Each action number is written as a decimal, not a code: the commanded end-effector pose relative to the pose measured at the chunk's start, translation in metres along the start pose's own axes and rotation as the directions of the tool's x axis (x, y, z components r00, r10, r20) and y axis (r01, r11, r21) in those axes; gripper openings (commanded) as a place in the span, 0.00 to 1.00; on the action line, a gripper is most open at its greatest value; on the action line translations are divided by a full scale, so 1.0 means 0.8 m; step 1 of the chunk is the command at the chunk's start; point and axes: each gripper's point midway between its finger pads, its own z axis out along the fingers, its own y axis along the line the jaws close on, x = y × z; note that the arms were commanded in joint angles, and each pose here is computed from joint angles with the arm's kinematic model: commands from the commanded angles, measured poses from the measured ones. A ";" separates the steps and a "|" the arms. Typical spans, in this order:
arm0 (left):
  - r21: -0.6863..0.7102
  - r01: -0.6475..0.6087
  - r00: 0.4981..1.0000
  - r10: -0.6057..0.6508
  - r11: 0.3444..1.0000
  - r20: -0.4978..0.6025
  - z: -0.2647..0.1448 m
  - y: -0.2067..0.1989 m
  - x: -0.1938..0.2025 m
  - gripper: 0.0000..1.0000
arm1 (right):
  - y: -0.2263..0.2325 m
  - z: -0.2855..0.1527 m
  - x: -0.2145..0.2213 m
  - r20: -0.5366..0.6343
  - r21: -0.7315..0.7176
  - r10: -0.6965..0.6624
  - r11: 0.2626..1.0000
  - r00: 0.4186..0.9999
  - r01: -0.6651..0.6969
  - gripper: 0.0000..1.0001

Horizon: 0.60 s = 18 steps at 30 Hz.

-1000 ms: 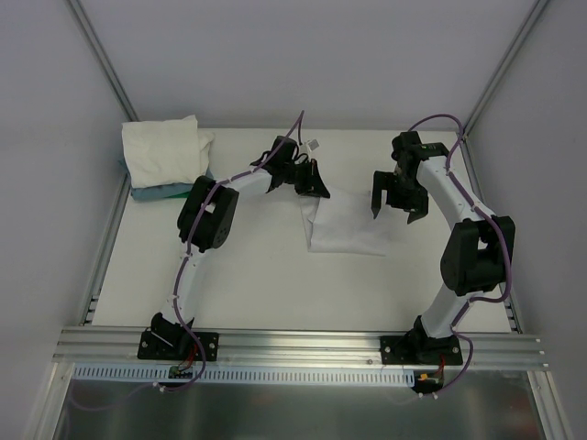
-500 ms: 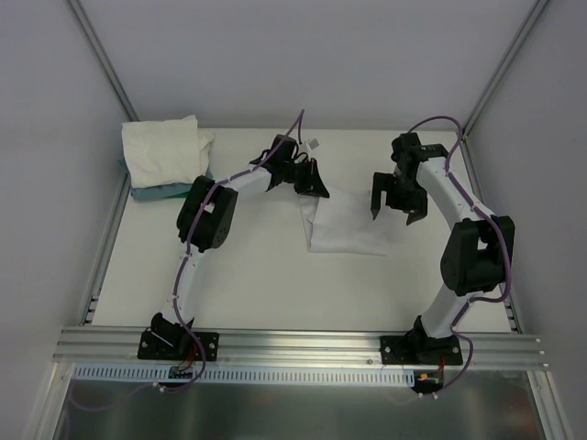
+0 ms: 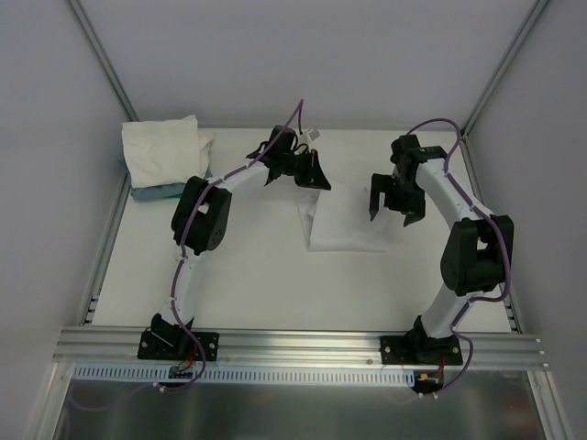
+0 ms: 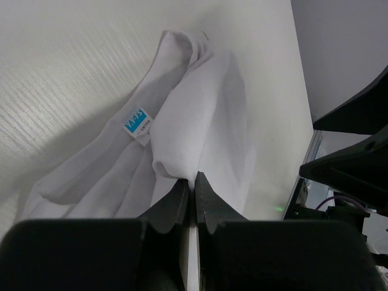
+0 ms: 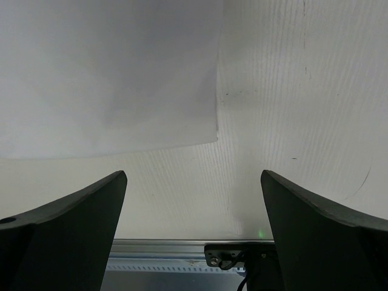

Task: Fold and stack the t-shirts
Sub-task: Smooth out wrinkles on the folded tshirt

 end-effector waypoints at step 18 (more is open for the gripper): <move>0.039 -0.049 0.999 0.049 0.998 0.016 -0.026 -0.040 -0.015 0.00 | 0.049 0.044 -0.072 0.083 -0.320 0.109 0.944 0.991 -0.077 1.00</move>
